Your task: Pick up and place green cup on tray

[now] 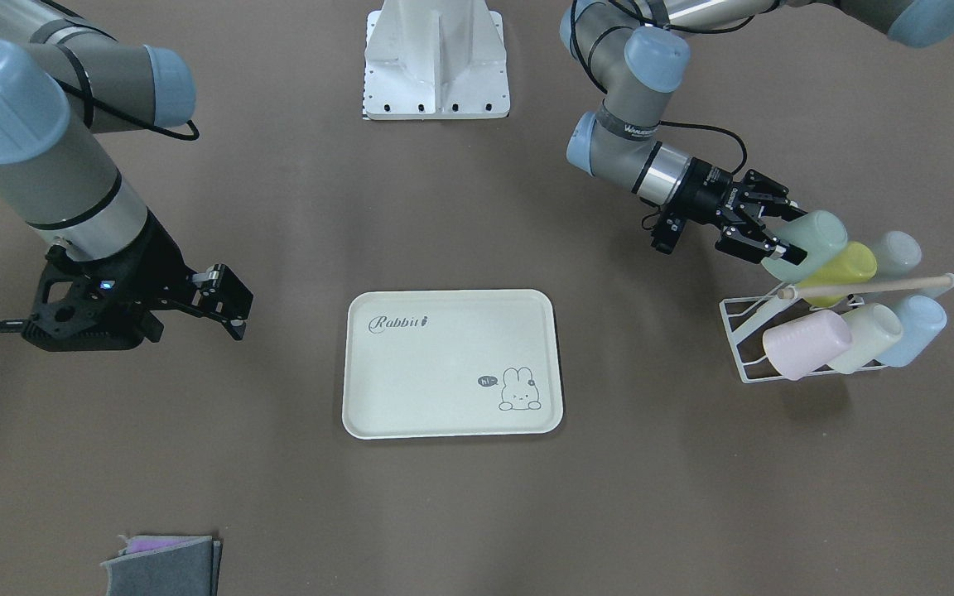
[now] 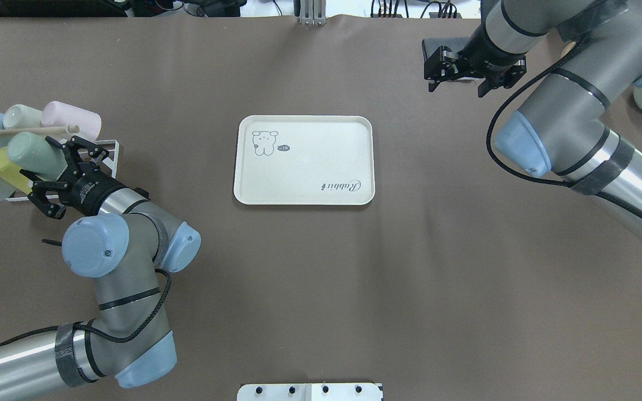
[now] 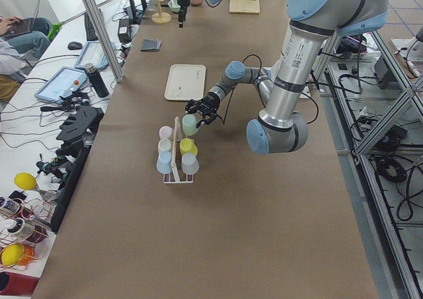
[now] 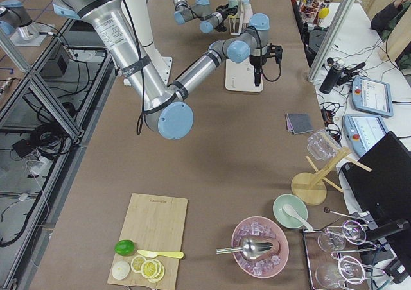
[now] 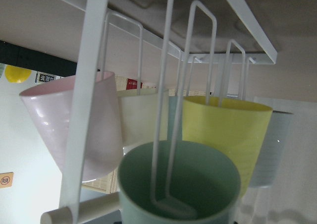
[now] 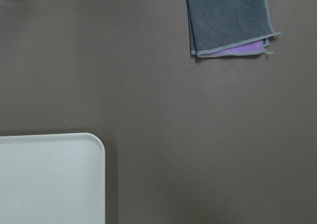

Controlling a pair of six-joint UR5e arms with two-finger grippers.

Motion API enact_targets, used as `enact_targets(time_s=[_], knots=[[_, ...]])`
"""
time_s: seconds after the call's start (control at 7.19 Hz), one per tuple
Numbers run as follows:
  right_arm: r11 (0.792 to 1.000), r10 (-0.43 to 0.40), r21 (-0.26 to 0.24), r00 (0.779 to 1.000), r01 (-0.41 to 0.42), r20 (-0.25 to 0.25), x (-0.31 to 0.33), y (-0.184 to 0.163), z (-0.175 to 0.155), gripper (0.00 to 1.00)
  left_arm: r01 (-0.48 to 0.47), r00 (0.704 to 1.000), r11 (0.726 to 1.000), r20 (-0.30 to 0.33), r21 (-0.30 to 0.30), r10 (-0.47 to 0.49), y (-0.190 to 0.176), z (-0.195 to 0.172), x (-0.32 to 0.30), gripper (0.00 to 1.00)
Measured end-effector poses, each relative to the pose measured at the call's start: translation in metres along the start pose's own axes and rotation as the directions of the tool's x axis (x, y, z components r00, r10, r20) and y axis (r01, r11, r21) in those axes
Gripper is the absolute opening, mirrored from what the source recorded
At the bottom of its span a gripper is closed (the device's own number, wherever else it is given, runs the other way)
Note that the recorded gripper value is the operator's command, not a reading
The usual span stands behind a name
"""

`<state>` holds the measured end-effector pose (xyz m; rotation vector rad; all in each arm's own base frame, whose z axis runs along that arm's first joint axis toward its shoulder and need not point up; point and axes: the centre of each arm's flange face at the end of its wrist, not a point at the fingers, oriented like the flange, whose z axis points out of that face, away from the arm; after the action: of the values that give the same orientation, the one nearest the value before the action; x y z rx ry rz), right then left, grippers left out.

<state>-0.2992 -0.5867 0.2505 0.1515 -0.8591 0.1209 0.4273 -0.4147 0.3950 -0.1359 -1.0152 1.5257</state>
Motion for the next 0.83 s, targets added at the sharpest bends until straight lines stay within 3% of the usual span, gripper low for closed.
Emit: enact_targets(time_s=[0.28,0.56,0.7,0.83], knots=[[0.999,-0.007,0.031,1.0,0.008,-0.029,0.037,-0.002,-0.041,1.0,-0.029,0.999,0.999,-0.031,-0.016,0.029,0.029,-0.024,-0.011,0.0],[0.992,-0.119,0.034,0.988,0.123,-0.1,0.101,0.01,-0.091,1.0,-0.007,0.996,0.997,-0.092,0.075,0.014,0.037,-0.087,-0.02,0.0],[0.987,-0.155,0.028,0.979,0.16,-0.135,0.142,0.016,-0.106,1.0,0.072,0.989,0.987,-0.142,0.141,-0.052,0.041,-0.126,-0.031,0.0],[0.988,-0.142,0.028,0.976,0.149,-0.165,0.181,0.017,-0.116,1.0,0.217,0.961,0.956,-0.217,0.199,-0.173,0.046,-0.156,-0.043,0.0]])
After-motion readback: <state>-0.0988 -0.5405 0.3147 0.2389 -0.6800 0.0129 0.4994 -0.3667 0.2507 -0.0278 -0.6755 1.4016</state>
